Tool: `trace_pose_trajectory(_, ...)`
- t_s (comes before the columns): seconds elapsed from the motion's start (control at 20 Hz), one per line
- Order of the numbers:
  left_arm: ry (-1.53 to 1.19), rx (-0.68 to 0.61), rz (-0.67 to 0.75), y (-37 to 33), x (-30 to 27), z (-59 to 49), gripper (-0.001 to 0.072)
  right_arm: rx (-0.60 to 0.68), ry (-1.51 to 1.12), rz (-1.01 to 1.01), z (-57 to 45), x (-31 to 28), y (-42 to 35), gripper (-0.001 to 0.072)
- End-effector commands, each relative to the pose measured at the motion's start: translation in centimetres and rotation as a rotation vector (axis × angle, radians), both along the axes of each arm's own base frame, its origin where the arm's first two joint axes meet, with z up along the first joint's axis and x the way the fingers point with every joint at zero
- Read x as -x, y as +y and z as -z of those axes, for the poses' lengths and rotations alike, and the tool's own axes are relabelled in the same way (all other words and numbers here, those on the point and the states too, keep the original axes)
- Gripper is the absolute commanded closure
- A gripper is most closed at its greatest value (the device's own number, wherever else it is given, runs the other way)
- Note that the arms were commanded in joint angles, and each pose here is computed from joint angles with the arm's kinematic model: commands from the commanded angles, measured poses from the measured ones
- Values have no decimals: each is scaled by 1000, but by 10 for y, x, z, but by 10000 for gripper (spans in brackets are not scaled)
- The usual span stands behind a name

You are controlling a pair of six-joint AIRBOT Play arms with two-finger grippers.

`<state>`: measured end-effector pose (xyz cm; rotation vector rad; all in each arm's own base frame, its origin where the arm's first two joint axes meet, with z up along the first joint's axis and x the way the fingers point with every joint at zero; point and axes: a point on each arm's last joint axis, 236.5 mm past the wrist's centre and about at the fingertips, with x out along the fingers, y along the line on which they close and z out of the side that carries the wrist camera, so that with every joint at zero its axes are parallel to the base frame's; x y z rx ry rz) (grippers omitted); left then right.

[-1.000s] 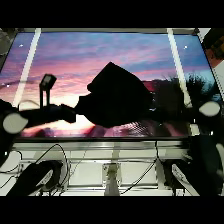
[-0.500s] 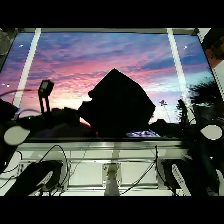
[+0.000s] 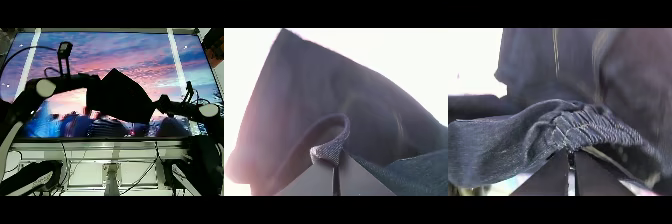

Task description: Fold the clothes and pants, and hang the long-sleeved shirts on hangers.

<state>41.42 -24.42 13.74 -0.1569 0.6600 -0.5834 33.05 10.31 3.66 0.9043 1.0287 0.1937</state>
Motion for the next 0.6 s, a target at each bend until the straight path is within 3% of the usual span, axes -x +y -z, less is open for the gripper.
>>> trace_pose_trajectory(0.0,-78,22,-52,-13,-55,-1,704,33,-47,119,4,-54,-25,696)
trace_pose_trajectory(0.3,-262,81,-178,-26,-121,11,705,3,-41,359,22,-96,-60,696)
trace_pose_trajectory(0.45,-486,154,-299,-26,-151,-5,700,-27,-139,571,4,-123,-96,694)
trace_pose_trajectory(0.5,-582,186,-344,-24,-156,-18,613,-15,-185,616,-3,-129,-108,692)
trace_pose_trajectory(0.55,-652,210,-380,-20,-158,-26,420,-3,-227,653,-10,-134,-118,642)
